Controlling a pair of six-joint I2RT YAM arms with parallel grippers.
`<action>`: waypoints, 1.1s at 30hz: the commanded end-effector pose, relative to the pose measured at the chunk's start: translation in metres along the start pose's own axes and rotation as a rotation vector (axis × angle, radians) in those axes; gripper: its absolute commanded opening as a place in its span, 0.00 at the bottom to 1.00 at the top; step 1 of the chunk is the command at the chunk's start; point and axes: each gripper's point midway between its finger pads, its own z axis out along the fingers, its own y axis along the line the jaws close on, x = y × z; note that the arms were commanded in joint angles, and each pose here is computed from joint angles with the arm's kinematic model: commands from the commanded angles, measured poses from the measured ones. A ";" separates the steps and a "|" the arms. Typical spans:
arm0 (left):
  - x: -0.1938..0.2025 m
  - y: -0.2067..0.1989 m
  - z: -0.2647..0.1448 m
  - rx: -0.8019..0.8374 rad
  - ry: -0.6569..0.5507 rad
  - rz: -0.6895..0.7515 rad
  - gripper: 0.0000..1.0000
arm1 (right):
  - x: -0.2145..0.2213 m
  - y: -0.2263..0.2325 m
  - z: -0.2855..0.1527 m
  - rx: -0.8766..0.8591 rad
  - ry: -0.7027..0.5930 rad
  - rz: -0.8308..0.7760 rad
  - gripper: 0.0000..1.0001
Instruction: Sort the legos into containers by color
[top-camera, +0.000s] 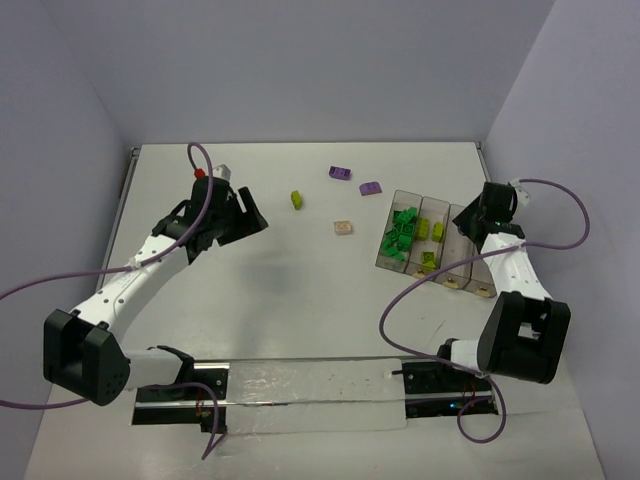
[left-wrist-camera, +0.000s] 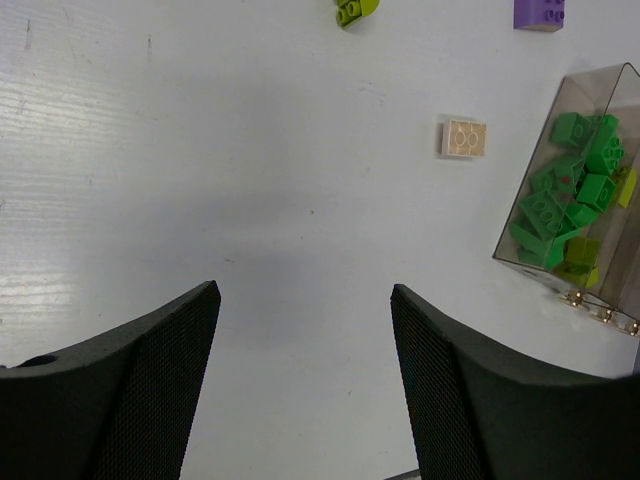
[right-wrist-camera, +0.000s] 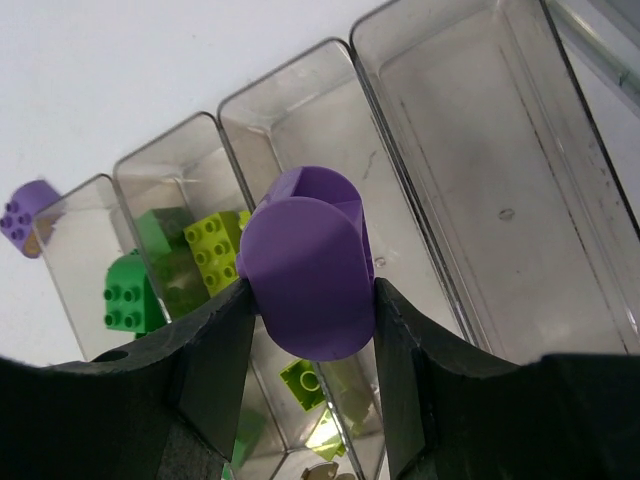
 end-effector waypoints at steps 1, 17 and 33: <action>-0.007 -0.013 0.001 0.047 -0.027 0.010 0.77 | 0.001 -0.004 0.010 0.008 -0.017 -0.003 0.31; -0.006 -0.014 0.005 0.041 -0.017 0.017 0.77 | 0.007 -0.004 0.018 0.014 0.018 -0.018 0.83; -0.019 -0.015 -0.007 0.026 -0.080 -0.025 0.77 | 0.040 0.196 -0.053 -0.318 0.056 -0.451 0.84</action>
